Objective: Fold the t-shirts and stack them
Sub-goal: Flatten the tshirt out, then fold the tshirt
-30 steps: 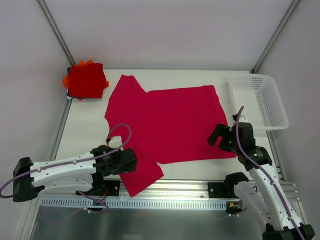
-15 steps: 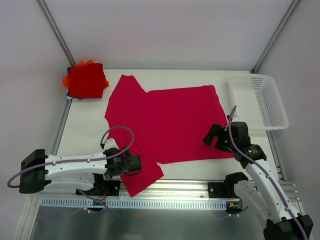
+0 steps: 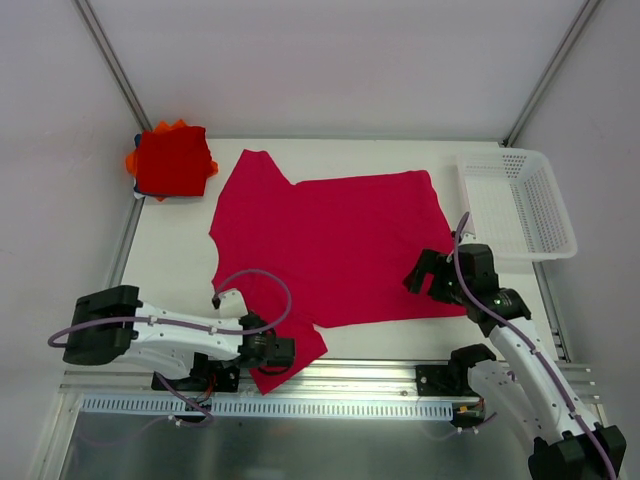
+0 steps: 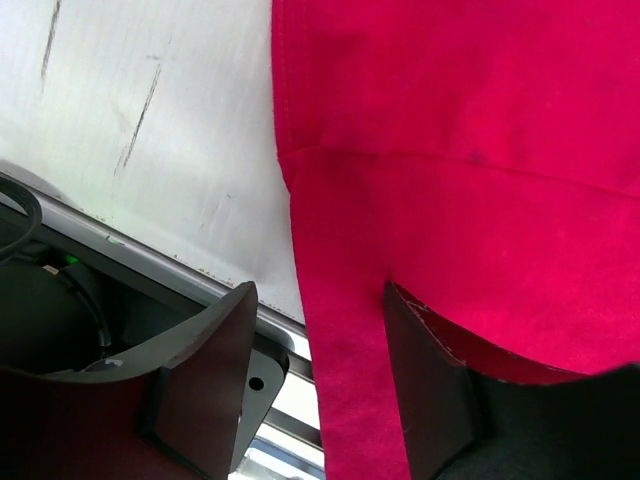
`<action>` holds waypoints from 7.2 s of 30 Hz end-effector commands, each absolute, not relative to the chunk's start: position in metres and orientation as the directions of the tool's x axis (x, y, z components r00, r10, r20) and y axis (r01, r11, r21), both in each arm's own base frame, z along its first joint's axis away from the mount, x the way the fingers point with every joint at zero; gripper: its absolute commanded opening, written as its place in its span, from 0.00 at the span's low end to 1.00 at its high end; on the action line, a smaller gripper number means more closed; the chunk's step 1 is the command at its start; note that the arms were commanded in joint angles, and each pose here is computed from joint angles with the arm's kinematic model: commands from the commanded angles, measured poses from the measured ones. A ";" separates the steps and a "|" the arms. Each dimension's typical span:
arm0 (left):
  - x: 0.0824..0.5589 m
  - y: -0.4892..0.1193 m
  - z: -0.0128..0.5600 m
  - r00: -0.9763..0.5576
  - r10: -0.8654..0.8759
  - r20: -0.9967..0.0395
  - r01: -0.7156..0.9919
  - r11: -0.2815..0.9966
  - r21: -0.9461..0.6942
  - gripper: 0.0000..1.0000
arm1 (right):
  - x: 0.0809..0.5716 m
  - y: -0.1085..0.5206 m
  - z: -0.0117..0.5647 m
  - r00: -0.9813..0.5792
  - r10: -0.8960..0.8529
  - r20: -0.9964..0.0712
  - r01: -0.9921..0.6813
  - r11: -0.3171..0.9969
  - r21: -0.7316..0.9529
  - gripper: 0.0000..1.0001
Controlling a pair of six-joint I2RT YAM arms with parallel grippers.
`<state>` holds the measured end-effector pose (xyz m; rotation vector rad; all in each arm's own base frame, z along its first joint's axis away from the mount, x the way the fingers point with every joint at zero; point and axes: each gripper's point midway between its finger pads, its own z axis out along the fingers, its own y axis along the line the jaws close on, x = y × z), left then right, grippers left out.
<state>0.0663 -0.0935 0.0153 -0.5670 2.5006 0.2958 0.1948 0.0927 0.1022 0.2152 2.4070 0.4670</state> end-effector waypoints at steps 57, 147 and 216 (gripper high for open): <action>0.106 -0.095 0.030 -0.565 -0.379 -0.733 -0.346 0.915 -0.206 0.00 | 0.164 -0.007 0.063 -0.621 0.588 -0.517 0.729 0.676 -0.108 0.99; 0.195 -0.109 0.164 -0.427 -0.290 -0.856 -0.294 0.940 -0.172 0.00 | 0.237 0.024 0.093 -0.597 0.533 -0.600 0.611 0.787 0.091 0.00; 0.301 -0.092 0.103 -0.540 -0.460 -0.705 -0.340 0.885 -0.317 0.99 | 0.292 0.069 0.117 -0.746 0.203 -0.634 0.264 0.964 -0.002 1.00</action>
